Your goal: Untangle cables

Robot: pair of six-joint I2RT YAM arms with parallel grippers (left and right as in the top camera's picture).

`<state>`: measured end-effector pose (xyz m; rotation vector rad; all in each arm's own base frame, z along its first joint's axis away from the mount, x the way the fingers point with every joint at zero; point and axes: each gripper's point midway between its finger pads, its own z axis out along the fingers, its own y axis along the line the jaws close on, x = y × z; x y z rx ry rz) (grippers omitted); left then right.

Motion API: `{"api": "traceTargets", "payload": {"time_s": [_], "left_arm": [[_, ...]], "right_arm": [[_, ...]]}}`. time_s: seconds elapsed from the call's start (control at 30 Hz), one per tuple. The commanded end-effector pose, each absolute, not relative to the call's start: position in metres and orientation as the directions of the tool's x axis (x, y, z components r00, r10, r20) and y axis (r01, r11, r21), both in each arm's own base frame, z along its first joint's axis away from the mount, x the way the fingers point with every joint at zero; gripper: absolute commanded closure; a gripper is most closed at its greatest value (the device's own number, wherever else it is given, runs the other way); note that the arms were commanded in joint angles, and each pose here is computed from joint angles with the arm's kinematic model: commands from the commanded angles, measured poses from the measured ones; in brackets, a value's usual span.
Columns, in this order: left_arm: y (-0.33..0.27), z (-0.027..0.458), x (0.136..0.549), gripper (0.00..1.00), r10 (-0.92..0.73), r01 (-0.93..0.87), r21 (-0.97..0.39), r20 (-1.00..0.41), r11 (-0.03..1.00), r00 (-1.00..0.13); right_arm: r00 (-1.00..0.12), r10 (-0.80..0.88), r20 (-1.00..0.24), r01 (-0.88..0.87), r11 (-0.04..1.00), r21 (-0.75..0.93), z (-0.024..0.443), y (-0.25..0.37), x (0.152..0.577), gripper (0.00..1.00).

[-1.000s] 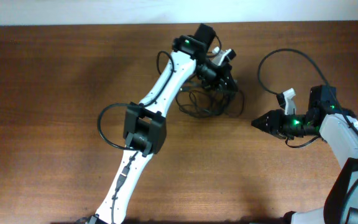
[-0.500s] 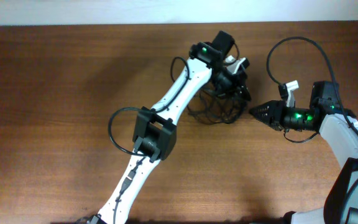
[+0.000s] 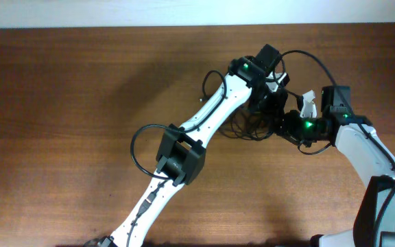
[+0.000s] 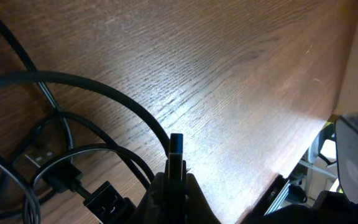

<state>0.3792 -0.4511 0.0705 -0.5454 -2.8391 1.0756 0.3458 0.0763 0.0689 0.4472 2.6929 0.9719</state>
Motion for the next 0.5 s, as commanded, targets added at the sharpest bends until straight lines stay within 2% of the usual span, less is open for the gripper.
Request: {"api": "traceTargets", "payload": {"time_s": [0.0, 0.1, 0.17, 0.47], "left_arm": [[-0.449, 0.085, 0.388, 1.00, 0.301, 0.282, -0.651, -0.086, 0.705, -0.950], [-0.448, 0.087, 0.389, 1.00, 0.290, 0.264, -0.661, -0.074, 0.702, -0.954], [-0.445, 0.086, 0.391, 1.00, 0.286, 0.260, -0.660, -0.070, 0.705, -0.955], [-0.411, 0.071, 0.417, 1.00, 0.154, 0.152, -0.559, -0.044, 0.815, -0.987]], "right_arm": [[-0.893, 0.436, -0.108, 0.308, 0.771, 0.558, 0.053, 0.064, 0.346, 0.80], [-0.893, 0.433, -0.125, 0.313, 0.795, 0.520, 0.050, 0.062, 0.346, 0.82], [-0.890, 0.437, -0.127, 0.323, 0.804, 0.500, 0.047, 0.058, 0.345, 0.96], [-0.889, 0.444, -0.114, 0.377, 0.849, 0.371, 0.035, 0.038, 0.329, 0.96]]}}
